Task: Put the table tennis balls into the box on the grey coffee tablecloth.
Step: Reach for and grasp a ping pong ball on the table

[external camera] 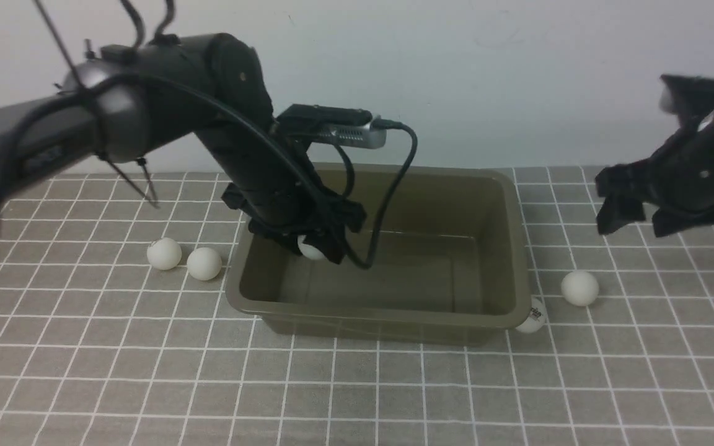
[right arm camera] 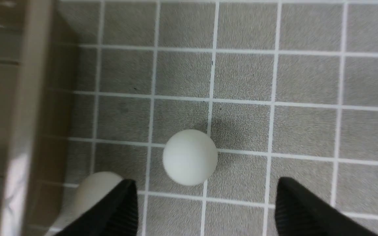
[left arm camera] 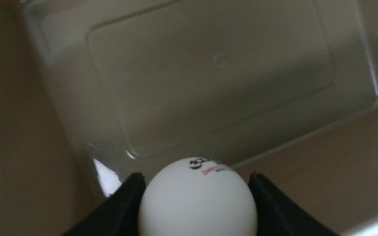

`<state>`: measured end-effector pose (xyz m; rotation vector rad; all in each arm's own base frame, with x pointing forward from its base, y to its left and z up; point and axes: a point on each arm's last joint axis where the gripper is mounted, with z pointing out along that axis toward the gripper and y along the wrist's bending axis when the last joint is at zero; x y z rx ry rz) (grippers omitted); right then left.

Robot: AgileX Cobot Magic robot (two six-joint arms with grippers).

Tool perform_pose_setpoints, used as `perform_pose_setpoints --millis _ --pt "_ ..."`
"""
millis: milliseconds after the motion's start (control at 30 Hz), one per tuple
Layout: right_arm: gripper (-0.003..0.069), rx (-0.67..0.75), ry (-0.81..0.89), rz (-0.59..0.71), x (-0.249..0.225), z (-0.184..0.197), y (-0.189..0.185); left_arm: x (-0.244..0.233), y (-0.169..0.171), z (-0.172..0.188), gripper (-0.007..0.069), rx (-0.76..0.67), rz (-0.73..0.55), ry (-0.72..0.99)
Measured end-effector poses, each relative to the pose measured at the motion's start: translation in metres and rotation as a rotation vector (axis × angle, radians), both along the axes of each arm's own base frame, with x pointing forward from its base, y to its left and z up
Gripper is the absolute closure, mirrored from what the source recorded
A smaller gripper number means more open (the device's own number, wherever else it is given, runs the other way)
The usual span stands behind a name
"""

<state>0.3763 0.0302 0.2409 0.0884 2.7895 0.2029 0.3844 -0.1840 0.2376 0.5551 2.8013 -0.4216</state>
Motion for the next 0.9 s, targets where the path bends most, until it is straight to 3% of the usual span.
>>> perform_pose_setpoints --millis 167,233,333,367,500,633,733,900 --pt "0.0105 0.022 0.121 0.001 0.012 -0.043 0.003 0.011 -0.003 0.000 0.0061 0.023 0.035 0.045" --pt "0.0105 0.031 0.140 0.005 0.013 -0.050 0.004 0.013 -0.002 0.007 0.0053 0.039 0.053 0.036" --pt "0.0105 0.063 0.161 -0.007 0.017 -0.063 0.007 0.018 0.005 0.028 0.0136 0.113 0.075 -0.019" --pt "0.0109 0.076 0.161 -0.011 0.018 -0.067 0.009 0.019 0.010 0.040 0.0244 0.154 0.084 -0.056" --pt "0.0162 0.090 0.182 -0.006 0.022 -0.084 0.012 0.019 0.026 0.069 0.0553 0.226 0.103 -0.148" --pt "0.0309 0.067 0.195 0.018 0.026 -0.097 0.011 0.023 0.062 0.089 0.0625 0.225 0.195 -0.178" --pt "0.0299 0.041 0.185 0.039 0.024 -0.091 0.009 0.024 0.096 0.102 0.0630 0.196 0.286 -0.189" --pt "0.0299 0.075 0.039 0.051 0.008 -0.018 0.011 0.021 0.160 0.101 0.0630 0.151 0.436 -0.135"
